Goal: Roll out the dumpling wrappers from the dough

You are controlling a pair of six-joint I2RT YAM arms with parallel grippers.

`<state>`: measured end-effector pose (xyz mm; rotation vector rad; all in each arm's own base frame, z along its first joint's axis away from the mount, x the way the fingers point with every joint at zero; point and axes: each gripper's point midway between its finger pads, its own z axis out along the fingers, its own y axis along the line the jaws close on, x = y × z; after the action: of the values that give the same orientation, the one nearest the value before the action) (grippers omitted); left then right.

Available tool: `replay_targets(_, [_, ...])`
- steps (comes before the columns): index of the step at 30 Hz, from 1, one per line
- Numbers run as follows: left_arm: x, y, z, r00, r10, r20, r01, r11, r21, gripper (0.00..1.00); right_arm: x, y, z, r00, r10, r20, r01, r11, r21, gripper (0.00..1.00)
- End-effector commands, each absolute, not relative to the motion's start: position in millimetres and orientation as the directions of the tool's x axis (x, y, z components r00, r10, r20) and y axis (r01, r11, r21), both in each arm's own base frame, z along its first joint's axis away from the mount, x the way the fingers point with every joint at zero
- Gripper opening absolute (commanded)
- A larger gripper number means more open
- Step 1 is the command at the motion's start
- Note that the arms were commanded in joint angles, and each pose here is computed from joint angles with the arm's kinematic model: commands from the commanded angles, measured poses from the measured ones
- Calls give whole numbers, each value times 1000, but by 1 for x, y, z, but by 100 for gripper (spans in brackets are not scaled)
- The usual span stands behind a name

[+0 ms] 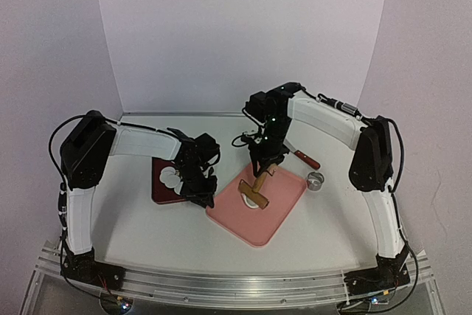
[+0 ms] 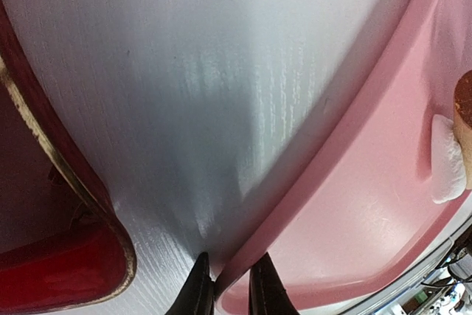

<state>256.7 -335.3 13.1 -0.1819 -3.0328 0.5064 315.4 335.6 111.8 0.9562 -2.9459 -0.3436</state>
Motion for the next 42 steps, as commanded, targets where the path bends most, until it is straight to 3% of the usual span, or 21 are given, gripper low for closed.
replay_targets(1, [261, -335, -5, -992, 123, 42, 105, 950, -292, 10, 285, 330, 58, -789, -587, 180, -540, 803, 251, 0])
replay_targets(12, [266, -342, -15, -985, 168, 35, 150, 942, -299, 0, 267, 351, 41, -775, -584, 242, -469, 788, 400, 0])
replay_targets(23, [269, -345, -19, -983, 183, 30, 165, 938, -304, 0, 266, 325, 3, -796, -487, 360, -419, 872, 252, 0])
replay_targets(29, [272, -342, -17, -983, 182, 7, 172, 940, -293, 0, 276, 371, 60, -805, -567, 178, -434, 765, 475, 0])
replay_targets(33, [284, -346, -10, -975, 210, -75, 223, 928, -299, 0, 274, 393, 113, -806, -590, 55, -445, 663, 602, 0])
replay_targets(42, [301, -347, 2, -934, 282, -220, 337, 902, -271, 0, 272, 367, 206, -874, -482, -60, -386, 616, 687, 0])
